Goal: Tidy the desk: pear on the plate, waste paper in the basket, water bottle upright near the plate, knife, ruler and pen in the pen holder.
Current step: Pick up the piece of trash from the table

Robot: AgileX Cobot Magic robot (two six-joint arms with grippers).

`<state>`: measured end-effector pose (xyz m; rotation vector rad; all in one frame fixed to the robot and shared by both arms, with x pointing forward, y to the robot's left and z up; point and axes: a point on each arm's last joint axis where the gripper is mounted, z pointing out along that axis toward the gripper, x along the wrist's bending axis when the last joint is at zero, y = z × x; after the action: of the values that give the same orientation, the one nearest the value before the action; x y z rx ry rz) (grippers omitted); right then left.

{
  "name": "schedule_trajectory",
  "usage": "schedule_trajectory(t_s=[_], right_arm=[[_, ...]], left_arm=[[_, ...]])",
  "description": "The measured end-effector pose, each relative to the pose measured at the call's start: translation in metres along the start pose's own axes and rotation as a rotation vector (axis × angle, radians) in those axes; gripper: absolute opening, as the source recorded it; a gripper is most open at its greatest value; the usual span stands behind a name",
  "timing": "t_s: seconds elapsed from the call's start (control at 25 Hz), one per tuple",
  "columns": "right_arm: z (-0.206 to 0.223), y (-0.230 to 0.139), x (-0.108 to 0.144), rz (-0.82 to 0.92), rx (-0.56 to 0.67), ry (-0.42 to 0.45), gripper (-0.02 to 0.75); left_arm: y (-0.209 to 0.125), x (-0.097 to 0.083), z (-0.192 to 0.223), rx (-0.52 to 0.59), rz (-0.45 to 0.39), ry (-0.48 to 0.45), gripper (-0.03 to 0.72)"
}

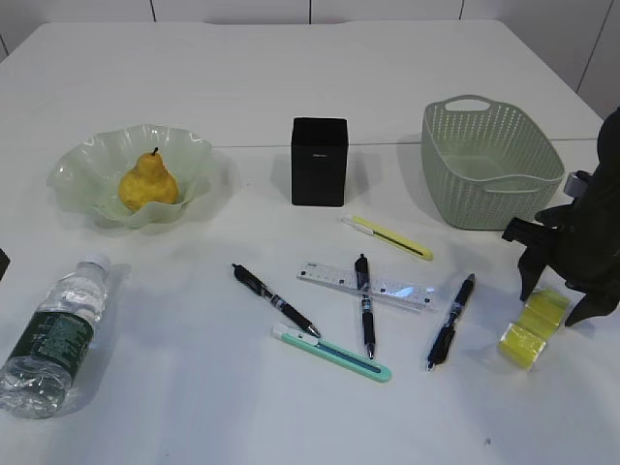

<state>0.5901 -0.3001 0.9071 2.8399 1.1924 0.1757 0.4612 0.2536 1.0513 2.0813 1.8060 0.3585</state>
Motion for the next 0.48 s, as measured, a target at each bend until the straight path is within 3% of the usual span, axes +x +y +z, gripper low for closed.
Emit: schedule_trajectory(t_s=[0.24, 0.48], right_arm=[[-0.0003, 0.0008, 0.0007, 0.002, -0.007, 0.005, 0.336], [-0.0003, 0.0009, 0.0007, 0.003, -0.007, 0.005, 0.148]], left_arm=[[0.0002, 0.0002, 0.0000, -0.002, 0.002, 0.002, 0.519], [0.0003, 0.0007, 0.0000, -0.003, 0.007, 0.008, 0.519]])
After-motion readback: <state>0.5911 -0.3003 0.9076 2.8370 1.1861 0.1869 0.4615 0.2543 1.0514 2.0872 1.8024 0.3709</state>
